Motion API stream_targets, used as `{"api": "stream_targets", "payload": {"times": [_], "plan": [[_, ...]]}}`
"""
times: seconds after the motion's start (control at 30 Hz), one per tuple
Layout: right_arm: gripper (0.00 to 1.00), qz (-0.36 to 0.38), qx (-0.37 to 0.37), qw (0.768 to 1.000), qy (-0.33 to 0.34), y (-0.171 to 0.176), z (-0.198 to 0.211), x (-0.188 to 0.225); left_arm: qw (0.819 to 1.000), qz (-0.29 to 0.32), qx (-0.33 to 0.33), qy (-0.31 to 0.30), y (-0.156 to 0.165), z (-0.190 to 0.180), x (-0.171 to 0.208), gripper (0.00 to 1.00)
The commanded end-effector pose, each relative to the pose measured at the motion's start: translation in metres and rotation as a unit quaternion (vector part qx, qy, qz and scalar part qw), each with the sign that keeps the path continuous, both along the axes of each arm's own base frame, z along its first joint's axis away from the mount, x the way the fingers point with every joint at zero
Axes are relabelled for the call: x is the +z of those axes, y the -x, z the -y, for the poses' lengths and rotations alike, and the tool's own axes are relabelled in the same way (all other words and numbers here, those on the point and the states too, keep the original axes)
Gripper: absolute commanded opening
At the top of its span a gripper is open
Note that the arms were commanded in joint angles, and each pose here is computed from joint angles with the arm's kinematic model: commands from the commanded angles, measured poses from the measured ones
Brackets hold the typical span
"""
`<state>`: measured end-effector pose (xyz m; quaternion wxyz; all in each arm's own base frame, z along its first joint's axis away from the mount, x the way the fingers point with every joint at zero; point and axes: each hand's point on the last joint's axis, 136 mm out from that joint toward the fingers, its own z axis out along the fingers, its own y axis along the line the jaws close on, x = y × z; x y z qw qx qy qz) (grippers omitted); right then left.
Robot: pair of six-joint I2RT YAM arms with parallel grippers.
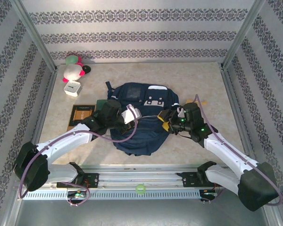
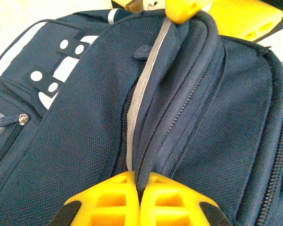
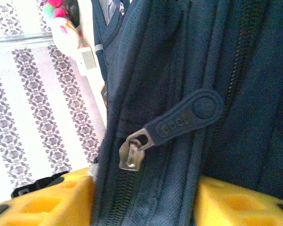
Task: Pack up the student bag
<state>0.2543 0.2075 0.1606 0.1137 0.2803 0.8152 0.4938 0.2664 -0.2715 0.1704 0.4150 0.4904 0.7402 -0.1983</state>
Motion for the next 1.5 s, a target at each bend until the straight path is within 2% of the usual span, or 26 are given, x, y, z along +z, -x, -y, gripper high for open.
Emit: {"api": "stream_targets", "payload": {"times": [0.0,0.07,0.1,0.13,0.17,0.23,0.3,0.4,0.67,0.73,0.77,0.8,0.87,0.93,0.97,1.07,1.2,1.37,1.47], "plan": [[0.27,0.037,-0.008,0.999,-0.019,-0.007,-0.009,0.018,0.996,0.044,-0.014,0.073,-0.003,0.016,0.044,0.02],[0.15,0.046,-0.012,0.999,-0.018,-0.008,-0.009,0.023,0.997,0.040,-0.016,0.066,-0.002,0.015,0.042,0.17],[0.12,0.049,-0.013,0.999,-0.018,-0.008,-0.009,0.025,0.997,0.037,-0.022,0.062,0.000,0.016,0.043,0.29],[0.09,0.054,-0.014,0.998,-0.019,-0.009,-0.009,0.028,0.997,0.030,-0.027,0.059,0.002,0.016,0.045,0.47],[0.08,0.056,-0.014,0.998,-0.018,-0.009,-0.010,0.030,0.997,0.023,-0.034,0.058,0.004,0.018,0.047,0.60],[0.05,0.064,-0.014,0.998,-0.018,-0.009,-0.012,0.035,0.998,0.015,-0.041,0.050,0.007,0.023,0.054,0.80],[0.04,0.069,-0.011,0.997,-0.018,-0.010,-0.015,0.040,0.998,0.015,-0.045,0.048,0.008,0.030,0.058,0.86],[0.03,0.079,-0.007,0.997,-0.018,-0.011,-0.020,0.048,0.997,0.017,-0.048,0.051,0.008,0.045,0.057,0.90],[0.04,0.099,-0.013,0.995,-0.018,-0.014,-0.024,0.062,0.996,-0.019,-0.077,0.038,0.011,0.074,0.029,0.91],[0.04,0.104,-0.010,0.994,-0.018,-0.014,-0.025,0.065,0.998,-0.021,-0.051,0.022,0.001,0.073,0.018,0.90],[0.04,0.107,-0.007,0.994,-0.019,-0.014,-0.026,0.067,0.999,-0.020,-0.029,0.010,-0.006,0.069,0.011,0.85],[0.05,0.110,-0.004,0.994,-0.019,-0.013,-0.027,0.069,1.000,-0.019,-0.014,0.002,-0.011,0.067,0.007,0.76],[0.08,0.122,0.005,0.992,-0.014,-0.013,-0.028,0.073,1.000,-0.013,-0.001,-0.006,-0.015,0.063,0.004,0.40],[0.19,0.151,0.013,0.988,0.011,-0.014,-0.020,0.076,1.000,0.006,0.004,-0.001,-0.015,0.058,0.012,0.10],[0.26,0.166,0.016,0.986,0.027,-0.014,-0.014,0.076,1.000,0.021,0.007,0.003,-0.015,0.054,0.018,0.02],[0.43,0.203,0.018,0.974,0.103,-0.015,0.015,0.058,0.999,0.035,-0.002,0.030,-0.010,0.040,0.039,0.00],[0.50,0.274,0.033,0.945,0.175,-0.019,0.048,0.041,0.996,0.032,-0.022,0.077,-0.006,0.023,0.070,0.00],[0.60,0.388,0.087,0.868,0.298,-0.026,0.069,0.022,0.990,0.026,-0.011,0.141,-0.019,-0.009,0.102,0.00],[0.60,0.401,0.131,0.838,0.347,-0.034,0.073,-0.003,0.988,0.029,-0.017,0.152,-0.022,-0.018,0.111,0.00]]}}
